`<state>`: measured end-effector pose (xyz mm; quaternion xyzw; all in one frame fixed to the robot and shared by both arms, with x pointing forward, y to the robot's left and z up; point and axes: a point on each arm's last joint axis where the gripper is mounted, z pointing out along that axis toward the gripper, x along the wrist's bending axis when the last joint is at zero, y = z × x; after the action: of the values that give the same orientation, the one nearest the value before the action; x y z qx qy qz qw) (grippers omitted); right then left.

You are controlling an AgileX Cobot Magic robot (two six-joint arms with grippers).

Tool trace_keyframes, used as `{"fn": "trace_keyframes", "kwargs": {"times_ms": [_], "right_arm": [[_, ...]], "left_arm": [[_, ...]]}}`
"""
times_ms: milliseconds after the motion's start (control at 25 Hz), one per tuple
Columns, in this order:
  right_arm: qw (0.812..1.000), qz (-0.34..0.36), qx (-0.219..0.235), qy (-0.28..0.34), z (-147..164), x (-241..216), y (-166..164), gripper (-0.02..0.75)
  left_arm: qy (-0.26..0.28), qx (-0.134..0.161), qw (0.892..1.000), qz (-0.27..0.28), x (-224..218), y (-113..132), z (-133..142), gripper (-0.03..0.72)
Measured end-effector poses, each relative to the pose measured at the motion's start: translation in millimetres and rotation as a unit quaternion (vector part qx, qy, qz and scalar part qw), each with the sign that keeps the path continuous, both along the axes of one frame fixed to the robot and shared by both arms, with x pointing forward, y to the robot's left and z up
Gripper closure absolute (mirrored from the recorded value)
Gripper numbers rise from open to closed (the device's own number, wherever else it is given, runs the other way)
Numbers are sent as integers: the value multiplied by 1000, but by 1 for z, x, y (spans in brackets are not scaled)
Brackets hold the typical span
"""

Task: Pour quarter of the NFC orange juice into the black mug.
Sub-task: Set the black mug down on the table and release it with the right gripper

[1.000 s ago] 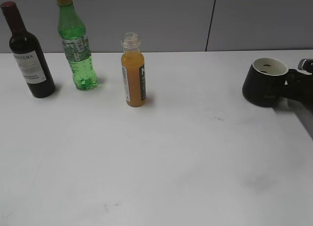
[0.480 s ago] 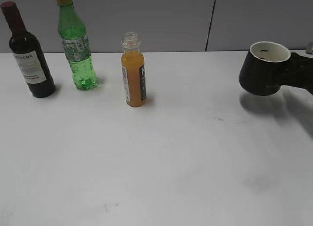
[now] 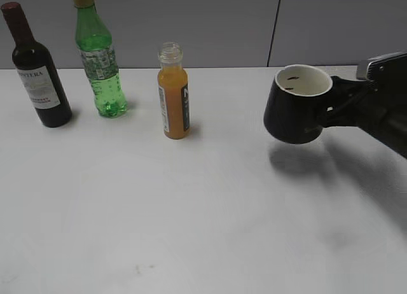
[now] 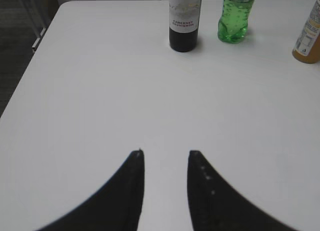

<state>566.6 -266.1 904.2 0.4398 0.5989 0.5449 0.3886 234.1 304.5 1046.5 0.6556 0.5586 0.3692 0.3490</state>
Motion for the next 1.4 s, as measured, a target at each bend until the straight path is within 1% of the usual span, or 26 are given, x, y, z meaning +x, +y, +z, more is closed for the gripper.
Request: {"fn": "trace_keyframes", "kwargs": {"times_ms": [320,520,640,840,1040,1200,1400], "right_arm": [[994,104,-4,28,-7,-35,64,711],[987,160,-9,27,-7,-46,92,711],[982,187,-20,25,-10,-52,105,711],[976,211,-39,45,-26,-58,115,711],[969,239,-53,39,-32,-56,123,711],[967,243,-58,47,-42,-51,126,711],[970,231,-62,34,-43,-47,135,711]], "left_arm": [[0,0,1000,0,0,0,0,450],[0,0,1000,0,0,0,0,450],[0,0,1000,0,0,0,0,450],[0,0,1000,0,0,0,0,450],[0,0,1000,0,0,0,0,450],[0,0,1000,0,0,0,0,450],[0,0,1000,0,0,0,0,450]]}}
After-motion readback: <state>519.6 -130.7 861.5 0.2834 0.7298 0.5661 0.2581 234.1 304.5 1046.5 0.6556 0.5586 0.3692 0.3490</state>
